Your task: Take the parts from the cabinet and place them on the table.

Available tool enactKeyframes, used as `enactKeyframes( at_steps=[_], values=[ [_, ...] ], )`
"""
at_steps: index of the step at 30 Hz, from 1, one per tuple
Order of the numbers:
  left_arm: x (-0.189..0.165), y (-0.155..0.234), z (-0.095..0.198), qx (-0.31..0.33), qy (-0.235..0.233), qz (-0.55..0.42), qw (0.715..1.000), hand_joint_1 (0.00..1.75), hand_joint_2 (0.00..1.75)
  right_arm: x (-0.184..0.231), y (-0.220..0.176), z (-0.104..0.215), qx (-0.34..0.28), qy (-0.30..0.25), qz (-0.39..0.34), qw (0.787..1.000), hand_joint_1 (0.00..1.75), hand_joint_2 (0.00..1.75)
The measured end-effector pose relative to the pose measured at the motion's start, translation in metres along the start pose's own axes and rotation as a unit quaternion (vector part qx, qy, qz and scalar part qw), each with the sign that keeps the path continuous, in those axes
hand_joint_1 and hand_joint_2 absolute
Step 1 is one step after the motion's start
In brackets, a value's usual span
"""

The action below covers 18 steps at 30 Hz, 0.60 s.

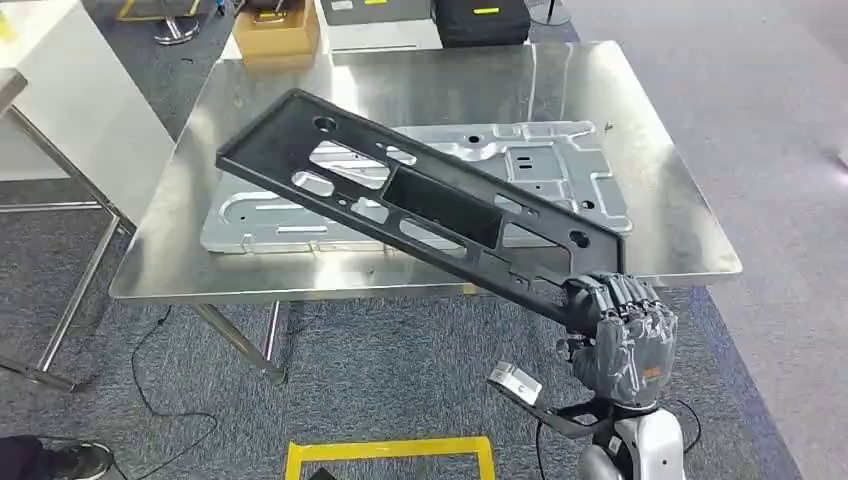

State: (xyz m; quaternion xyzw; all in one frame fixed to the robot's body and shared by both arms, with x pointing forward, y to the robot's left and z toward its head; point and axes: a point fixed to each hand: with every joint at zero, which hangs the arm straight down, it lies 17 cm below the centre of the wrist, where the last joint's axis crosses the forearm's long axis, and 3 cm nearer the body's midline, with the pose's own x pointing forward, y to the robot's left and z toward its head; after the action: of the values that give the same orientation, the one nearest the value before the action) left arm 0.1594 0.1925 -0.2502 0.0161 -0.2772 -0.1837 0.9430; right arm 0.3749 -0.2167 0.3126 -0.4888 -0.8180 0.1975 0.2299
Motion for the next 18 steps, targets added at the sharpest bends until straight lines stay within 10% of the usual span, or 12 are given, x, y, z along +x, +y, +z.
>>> enactKeyframes(
  at_steps=[18],
  values=[
    [0.0001,-0.0016,0.0002,-0.002,0.001,0.0,1.0,0.0,1.75,-0.0003,0.0029,0.0005,0.004,-0.002,0.001,1.0,1.75,1.75]
  ],
)
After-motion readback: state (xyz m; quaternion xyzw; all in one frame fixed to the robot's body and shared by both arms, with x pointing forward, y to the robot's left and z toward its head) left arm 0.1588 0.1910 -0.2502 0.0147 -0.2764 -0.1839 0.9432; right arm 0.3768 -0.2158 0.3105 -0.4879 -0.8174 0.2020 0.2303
